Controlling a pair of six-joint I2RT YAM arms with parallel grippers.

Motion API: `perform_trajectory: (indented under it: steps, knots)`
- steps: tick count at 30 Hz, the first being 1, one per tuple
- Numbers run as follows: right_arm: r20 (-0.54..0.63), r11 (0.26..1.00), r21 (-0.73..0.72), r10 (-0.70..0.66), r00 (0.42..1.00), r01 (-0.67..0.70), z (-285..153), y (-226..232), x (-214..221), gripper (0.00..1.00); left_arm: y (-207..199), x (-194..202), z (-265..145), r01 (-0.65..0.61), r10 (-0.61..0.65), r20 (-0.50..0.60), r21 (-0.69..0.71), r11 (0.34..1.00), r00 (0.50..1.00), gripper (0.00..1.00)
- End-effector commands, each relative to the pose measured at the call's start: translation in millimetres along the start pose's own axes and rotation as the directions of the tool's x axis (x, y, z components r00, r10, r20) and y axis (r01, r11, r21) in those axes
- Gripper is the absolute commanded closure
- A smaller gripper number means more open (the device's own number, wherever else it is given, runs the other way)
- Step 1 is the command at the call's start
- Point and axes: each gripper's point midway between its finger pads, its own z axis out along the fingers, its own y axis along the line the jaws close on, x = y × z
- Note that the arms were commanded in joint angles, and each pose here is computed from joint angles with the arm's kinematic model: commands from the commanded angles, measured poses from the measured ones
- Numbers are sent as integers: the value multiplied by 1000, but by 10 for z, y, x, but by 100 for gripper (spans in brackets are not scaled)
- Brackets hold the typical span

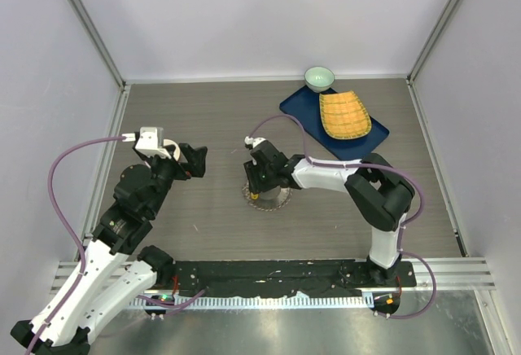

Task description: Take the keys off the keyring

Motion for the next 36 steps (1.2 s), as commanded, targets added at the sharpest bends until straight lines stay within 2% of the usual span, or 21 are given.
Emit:
perform_trajectory:
  steps: [1,8,11,15,17,26,32,36]
  knots:
    - [16,999,51,1,1000,-2,57,10,-47,54,-49,-123,7,24,-25,43,18,1000,999,2]
    - [13,997,77,8,1000,-9,80,38,-1,60,-51,-119,7,24,-24,41,19,1000,999,2]
    - [9,993,114,-9,1000,8,88,29,30,67,-54,-130,6,25,-25,44,20,1000,999,2]
    - [26,984,180,-15,1000,10,44,-58,-40,90,-56,-114,11,22,-23,40,22,1000,999,2]
    - [35,978,206,-26,999,18,-18,-97,-89,99,-62,-112,11,18,-19,41,27,999,999,2]
    - [162,975,204,-126,979,91,-637,11,-646,99,-90,-122,-2,10,-13,60,51,999,998,2]
    - [198,984,153,-125,972,96,-864,102,-711,99,-98,-112,-2,9,-12,57,57,998,998,2]
    - [194,981,170,-127,973,94,-892,39,-643,99,-123,-78,16,2,-6,47,71,997,999,3]
